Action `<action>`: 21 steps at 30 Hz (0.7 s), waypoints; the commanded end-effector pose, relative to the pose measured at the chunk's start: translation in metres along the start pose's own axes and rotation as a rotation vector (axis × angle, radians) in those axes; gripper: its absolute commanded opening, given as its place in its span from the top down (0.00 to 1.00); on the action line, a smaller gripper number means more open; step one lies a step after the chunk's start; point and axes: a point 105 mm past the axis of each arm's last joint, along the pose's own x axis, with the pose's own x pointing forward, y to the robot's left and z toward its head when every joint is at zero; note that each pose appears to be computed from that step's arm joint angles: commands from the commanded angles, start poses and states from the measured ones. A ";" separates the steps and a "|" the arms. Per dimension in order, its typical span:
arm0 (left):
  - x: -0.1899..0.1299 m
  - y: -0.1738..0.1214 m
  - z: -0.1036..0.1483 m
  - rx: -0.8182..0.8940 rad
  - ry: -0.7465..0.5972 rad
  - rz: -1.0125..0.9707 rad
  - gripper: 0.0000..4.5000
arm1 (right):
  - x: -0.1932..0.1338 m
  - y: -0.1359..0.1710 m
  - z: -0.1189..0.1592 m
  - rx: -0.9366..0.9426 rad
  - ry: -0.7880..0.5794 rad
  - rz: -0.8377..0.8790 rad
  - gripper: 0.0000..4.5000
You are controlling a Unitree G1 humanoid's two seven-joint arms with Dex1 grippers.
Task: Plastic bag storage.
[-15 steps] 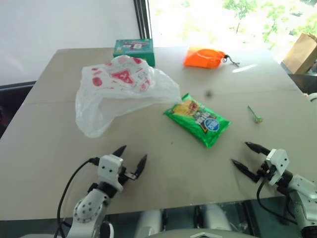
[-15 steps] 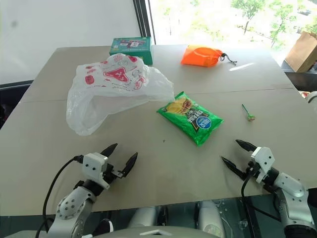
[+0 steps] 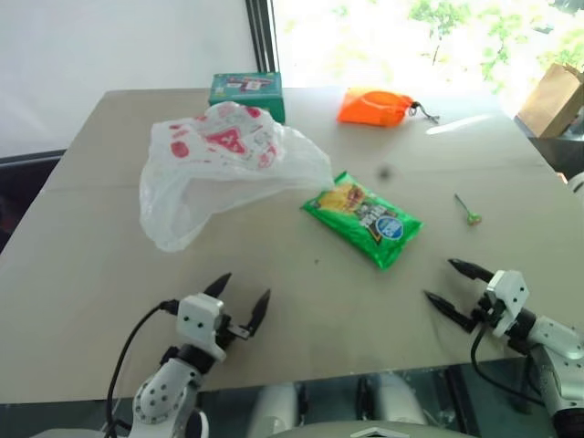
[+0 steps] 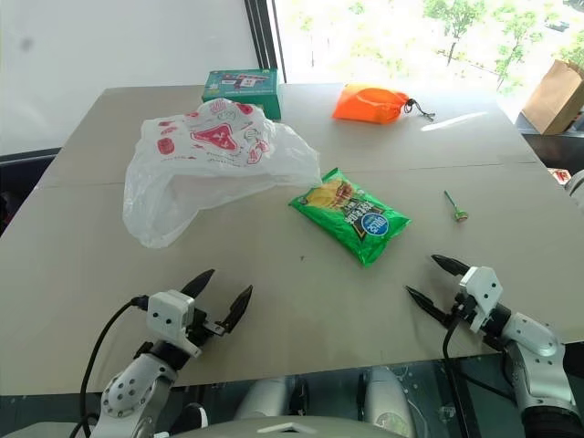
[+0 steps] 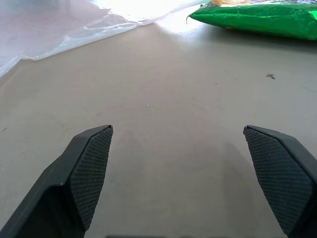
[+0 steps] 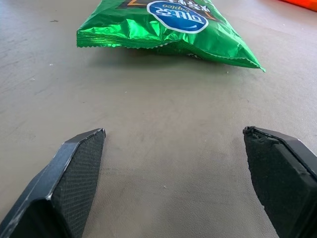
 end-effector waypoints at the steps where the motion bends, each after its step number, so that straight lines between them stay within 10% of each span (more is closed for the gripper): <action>1: -0.003 -0.001 0.000 -0.007 -0.011 0.000 0.00 | 0.000 0.003 -0.006 0.014 0.022 0.010 0.00; 21: -0.004 0.005 -0.003 -0.002 -0.016 0.034 0.00 | 0.002 0.005 -0.004 0.032 0.010 0.024 0.00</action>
